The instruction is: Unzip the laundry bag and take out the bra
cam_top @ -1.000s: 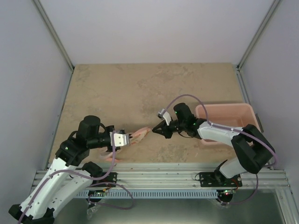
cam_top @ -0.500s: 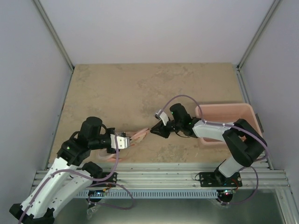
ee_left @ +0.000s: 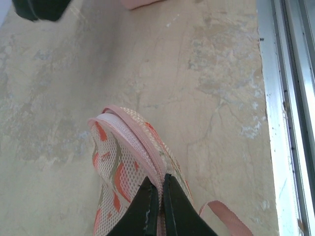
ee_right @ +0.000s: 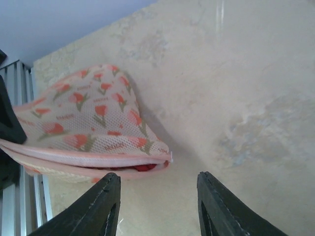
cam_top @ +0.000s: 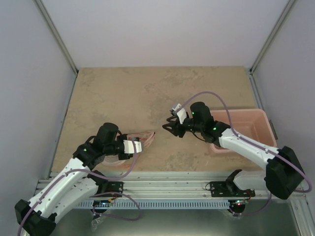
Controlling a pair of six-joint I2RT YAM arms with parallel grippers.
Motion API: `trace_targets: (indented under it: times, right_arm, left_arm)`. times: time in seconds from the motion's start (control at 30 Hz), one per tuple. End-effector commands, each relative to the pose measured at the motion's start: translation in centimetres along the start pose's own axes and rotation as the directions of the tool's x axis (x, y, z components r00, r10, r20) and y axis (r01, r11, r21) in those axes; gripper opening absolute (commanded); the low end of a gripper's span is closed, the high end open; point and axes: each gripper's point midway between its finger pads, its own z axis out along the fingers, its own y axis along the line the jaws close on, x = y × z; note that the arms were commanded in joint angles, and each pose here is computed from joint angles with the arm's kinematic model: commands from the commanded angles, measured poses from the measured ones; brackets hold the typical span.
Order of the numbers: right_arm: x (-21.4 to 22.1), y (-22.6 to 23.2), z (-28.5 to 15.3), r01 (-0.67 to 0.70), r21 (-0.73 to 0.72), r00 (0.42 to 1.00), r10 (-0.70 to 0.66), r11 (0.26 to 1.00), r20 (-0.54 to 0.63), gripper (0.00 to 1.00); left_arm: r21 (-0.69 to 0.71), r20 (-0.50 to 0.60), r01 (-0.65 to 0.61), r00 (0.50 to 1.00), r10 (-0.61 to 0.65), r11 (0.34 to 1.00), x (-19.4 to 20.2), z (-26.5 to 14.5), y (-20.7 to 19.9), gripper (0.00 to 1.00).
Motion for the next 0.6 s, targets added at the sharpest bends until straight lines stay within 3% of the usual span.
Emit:
trace_targets:
  times: [0.0,0.23,0.27,0.37,0.47,0.57]
  right_arm:
    - [-2.0,-0.1,-2.2,0.062,0.068,0.998,-0.064,0.996,0.026,0.43]
    - [-3.2,0.9,-4.0,0.132,0.066,0.989,-0.136,0.989,0.053,0.43]
    - [-3.2,1.0,-4.1,0.140,0.062,0.988,-0.144,0.988,0.055,0.43]
    - [-3.4,1.9,-4.3,0.157,0.016,0.985,-0.157,0.988,0.065,0.43]
    - [-3.3,2.6,-3.8,0.168,-0.017,0.984,-0.167,0.986,0.063,0.44]
    - [-3.4,3.5,-2.7,0.206,-0.029,0.978,-0.205,0.978,0.042,0.45]
  left_arm:
    - [-0.004,0.053,0.022,0.998,-0.022,1.000,-1.1,1.6,0.4,0.00]
    - [0.080,0.078,-0.010,0.997,0.003,0.997,-2.1,3.8,-1.2,0.00]
    - [0.104,0.093,-0.012,0.996,0.002,0.995,-2.4,3.7,-1.6,0.15]
    - [0.163,0.162,-0.009,0.987,-0.018,0.987,-4.0,2.6,-2.6,0.74]
    - [0.124,0.225,0.084,0.968,-0.111,0.989,-5.7,1.1,-1.2,0.90]
    - [-0.017,0.318,0.244,0.921,-0.226,0.970,-6.9,-1.0,2.9,0.96]
